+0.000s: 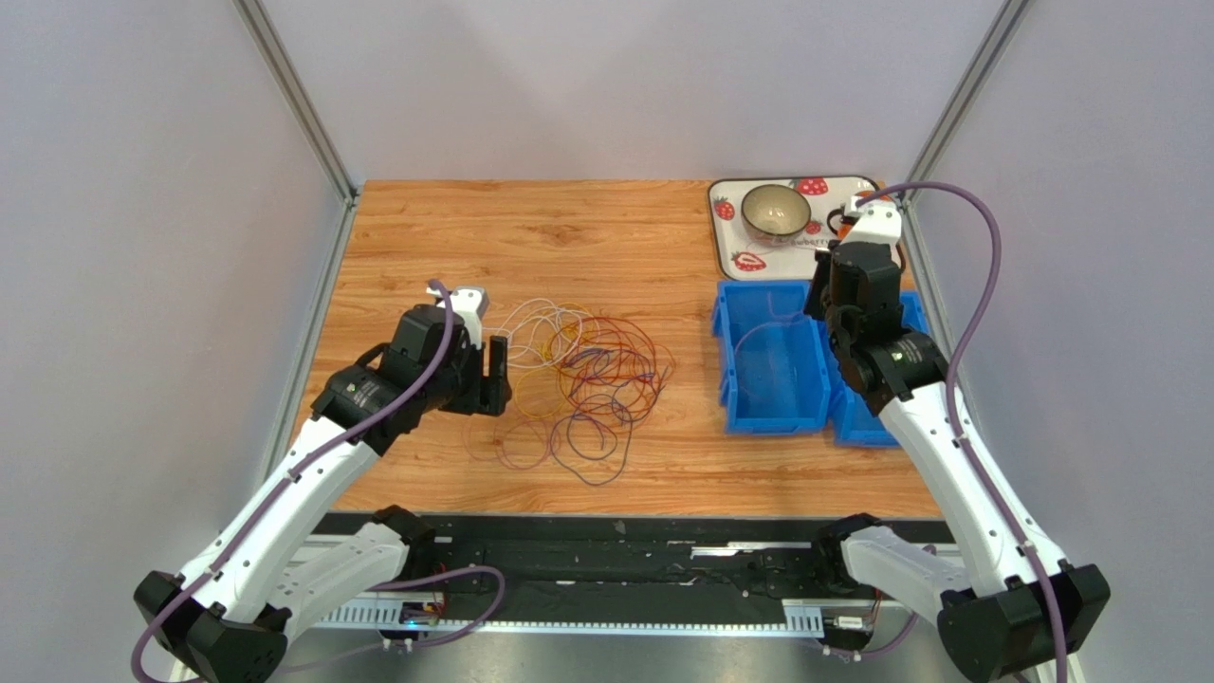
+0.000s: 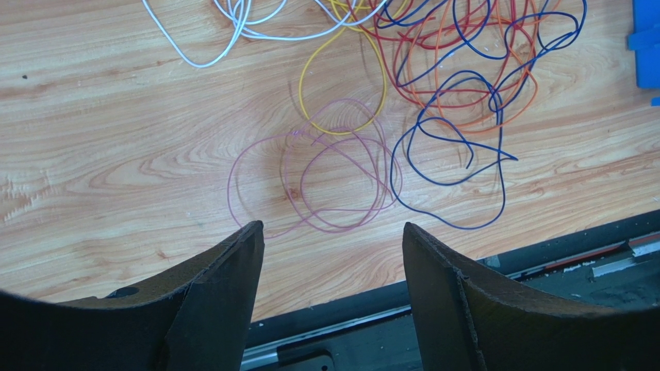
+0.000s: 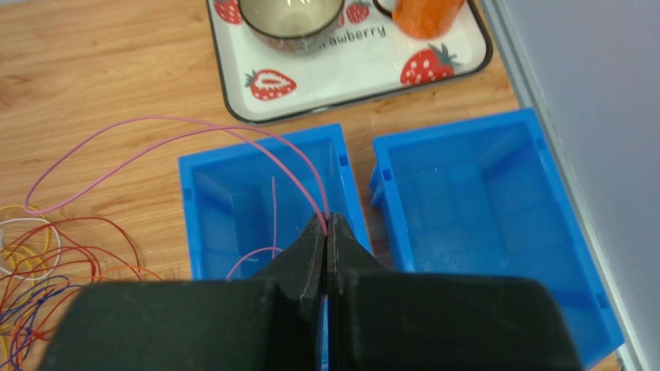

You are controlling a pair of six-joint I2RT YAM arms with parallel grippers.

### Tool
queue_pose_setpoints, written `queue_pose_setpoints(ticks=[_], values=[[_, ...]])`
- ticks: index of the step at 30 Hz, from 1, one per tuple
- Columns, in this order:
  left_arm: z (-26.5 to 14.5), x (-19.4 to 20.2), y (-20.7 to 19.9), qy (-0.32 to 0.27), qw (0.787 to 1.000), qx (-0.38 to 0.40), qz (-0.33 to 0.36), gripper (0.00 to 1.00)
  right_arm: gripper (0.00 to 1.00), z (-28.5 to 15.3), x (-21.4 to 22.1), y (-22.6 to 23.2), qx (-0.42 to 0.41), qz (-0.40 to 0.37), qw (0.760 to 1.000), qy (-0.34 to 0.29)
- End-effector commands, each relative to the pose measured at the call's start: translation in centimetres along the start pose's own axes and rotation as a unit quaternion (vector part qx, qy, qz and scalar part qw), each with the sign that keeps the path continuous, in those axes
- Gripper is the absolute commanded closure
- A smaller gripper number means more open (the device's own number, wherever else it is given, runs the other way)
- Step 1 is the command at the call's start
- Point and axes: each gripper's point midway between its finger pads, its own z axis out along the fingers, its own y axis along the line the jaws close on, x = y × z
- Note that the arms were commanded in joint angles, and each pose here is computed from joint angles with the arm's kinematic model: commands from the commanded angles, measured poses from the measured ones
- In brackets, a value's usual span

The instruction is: Untangle the cables

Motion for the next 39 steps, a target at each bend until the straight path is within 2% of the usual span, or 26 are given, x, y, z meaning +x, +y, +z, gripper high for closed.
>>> queue_pose_setpoints(ticks=[1,2,9,19,20,21,24,25,28,39], values=[[0.2,-0.7,-0.6,-0.012,1.0,0.011,-0.003,0.26,1.0,1.7,1.9,0.3,0.009,0.06,0.998,0.027],[0.2,-0.7,-0.7,-0.013,1.0,0.013,-0.002,0.26,1.0,2.2,3.2,0.1,0.022,0.057,0.997,0.053],[0.3,-0.6,-0.7,-0.009,1.0,0.013,-0.001,0.26,1.0,4.0,6.6,0.7,0.044,0.069,0.989,0.127],[0.3,-0.6,-0.7,-0.01,1.0,0.014,-0.002,0.26,0.99,5.0,8.6,0.7,0.073,0.064,0.977,0.192],[0.3,-0.6,-0.7,-0.009,1.0,0.014,-0.001,0.26,0.89,4.8,8.7,0.5,0.075,0.065,0.975,0.2],[0.3,-0.6,-0.7,-0.01,1.0,0.014,-0.001,0.26,0.68,4.7,8.8,0.6,0.074,0.064,0.974,0.203],[0.3,-0.7,-0.8,-0.01,1.0,0.015,-0.001,0.26,0.36,4.1,8.4,0.6,0.071,0.067,0.974,0.203],[0.2,-0.7,-0.8,-0.011,1.0,0.016,-0.001,0.26,0.32,3.9,8.0,0.5,0.069,0.069,0.975,0.198],[0.2,-0.6,-0.8,-0.01,1.0,0.016,-0.001,0.26,0.25,3.0,7.8,0.4,0.067,0.07,0.975,0.201],[0.6,-0.6,-1.0,-0.002,1.0,0.017,-0.008,0.27,0.29,-0.5,7.7,2.2,-0.018,0.111,0.972,0.205]])
